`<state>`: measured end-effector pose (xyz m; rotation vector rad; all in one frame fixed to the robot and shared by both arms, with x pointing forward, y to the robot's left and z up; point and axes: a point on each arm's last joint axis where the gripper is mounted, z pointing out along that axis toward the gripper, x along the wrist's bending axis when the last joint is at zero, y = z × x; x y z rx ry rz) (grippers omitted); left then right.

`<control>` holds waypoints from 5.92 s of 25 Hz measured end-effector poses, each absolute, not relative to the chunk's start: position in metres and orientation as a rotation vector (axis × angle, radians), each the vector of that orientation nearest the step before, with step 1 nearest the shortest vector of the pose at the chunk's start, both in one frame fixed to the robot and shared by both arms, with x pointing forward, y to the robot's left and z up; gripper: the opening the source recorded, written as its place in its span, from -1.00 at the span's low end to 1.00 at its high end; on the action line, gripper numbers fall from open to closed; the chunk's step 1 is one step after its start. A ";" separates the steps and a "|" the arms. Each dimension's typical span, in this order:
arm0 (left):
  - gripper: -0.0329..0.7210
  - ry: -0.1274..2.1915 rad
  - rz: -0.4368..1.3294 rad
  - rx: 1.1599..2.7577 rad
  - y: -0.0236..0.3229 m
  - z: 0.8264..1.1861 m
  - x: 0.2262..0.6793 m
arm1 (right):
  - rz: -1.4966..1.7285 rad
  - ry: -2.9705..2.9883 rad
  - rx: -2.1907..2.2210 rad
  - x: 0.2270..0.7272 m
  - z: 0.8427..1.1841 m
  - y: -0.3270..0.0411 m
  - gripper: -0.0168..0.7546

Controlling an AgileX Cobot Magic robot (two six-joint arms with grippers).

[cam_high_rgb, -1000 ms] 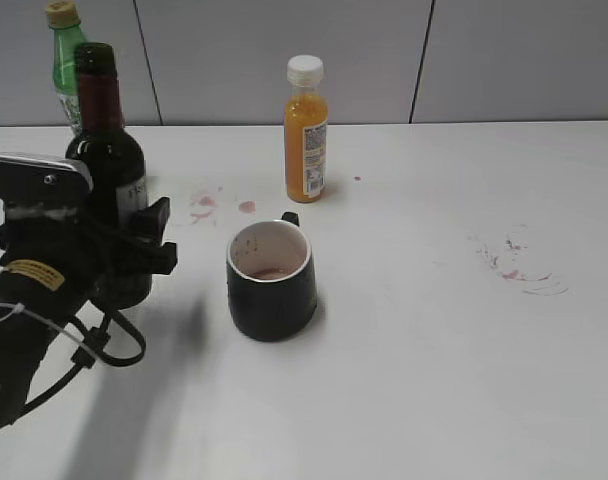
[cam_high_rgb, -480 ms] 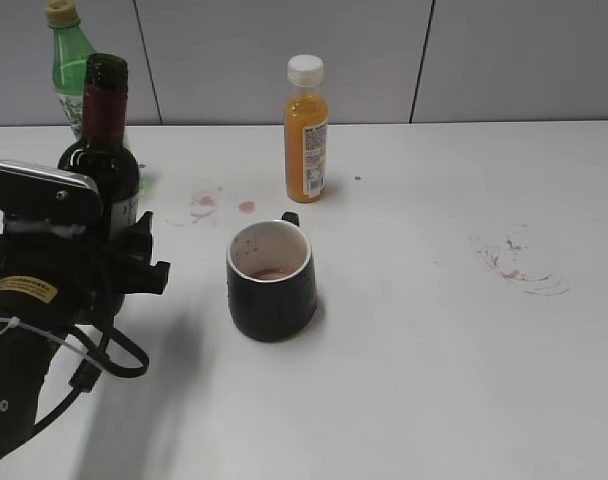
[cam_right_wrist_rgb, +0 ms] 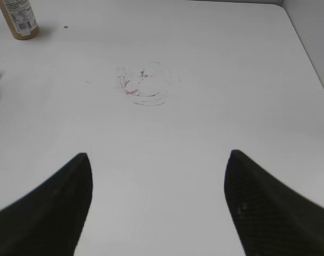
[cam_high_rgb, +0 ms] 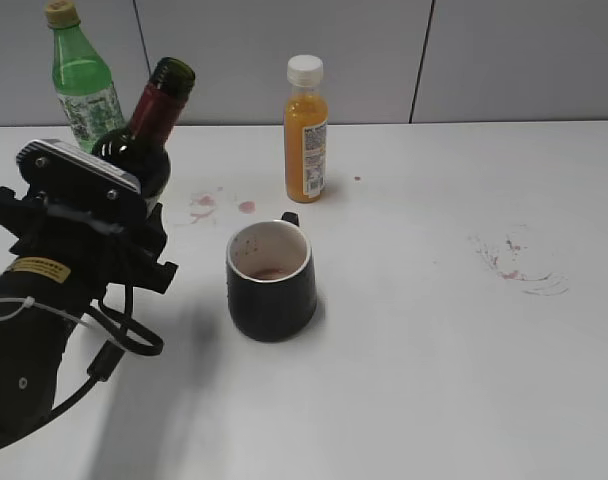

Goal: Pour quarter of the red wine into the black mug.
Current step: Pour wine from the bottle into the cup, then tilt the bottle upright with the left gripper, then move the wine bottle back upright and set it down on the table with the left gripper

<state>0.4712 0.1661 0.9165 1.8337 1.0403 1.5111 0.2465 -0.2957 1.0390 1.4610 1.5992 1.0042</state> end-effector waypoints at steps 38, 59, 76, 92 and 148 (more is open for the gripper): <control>0.55 0.292 1.910 2.402 0.184 0.902 0.494 | 1.005 1.599 1.461 0.247 1.039 -0.296 0.56; 0.55 0.018 2.004 2.501 0.181 0.905 0.498 | 1.005 1.599 1.461 0.247 1.039 -0.296 0.56; 0.55 0.031 1.999 2.485 0.180 0.906 0.498 | 1.005 1.599 1.461 0.247 1.039 -0.296 0.56; 0.55 0.198 1.921 2.364 0.177 0.906 0.499 | 1.005 1.599 1.461 0.247 1.039 -0.296 0.56; 0.55 1.001 0.946 1.381 0.171 0.851 0.645 | 1.005 1.599 1.461 0.247 1.039 -0.296 0.56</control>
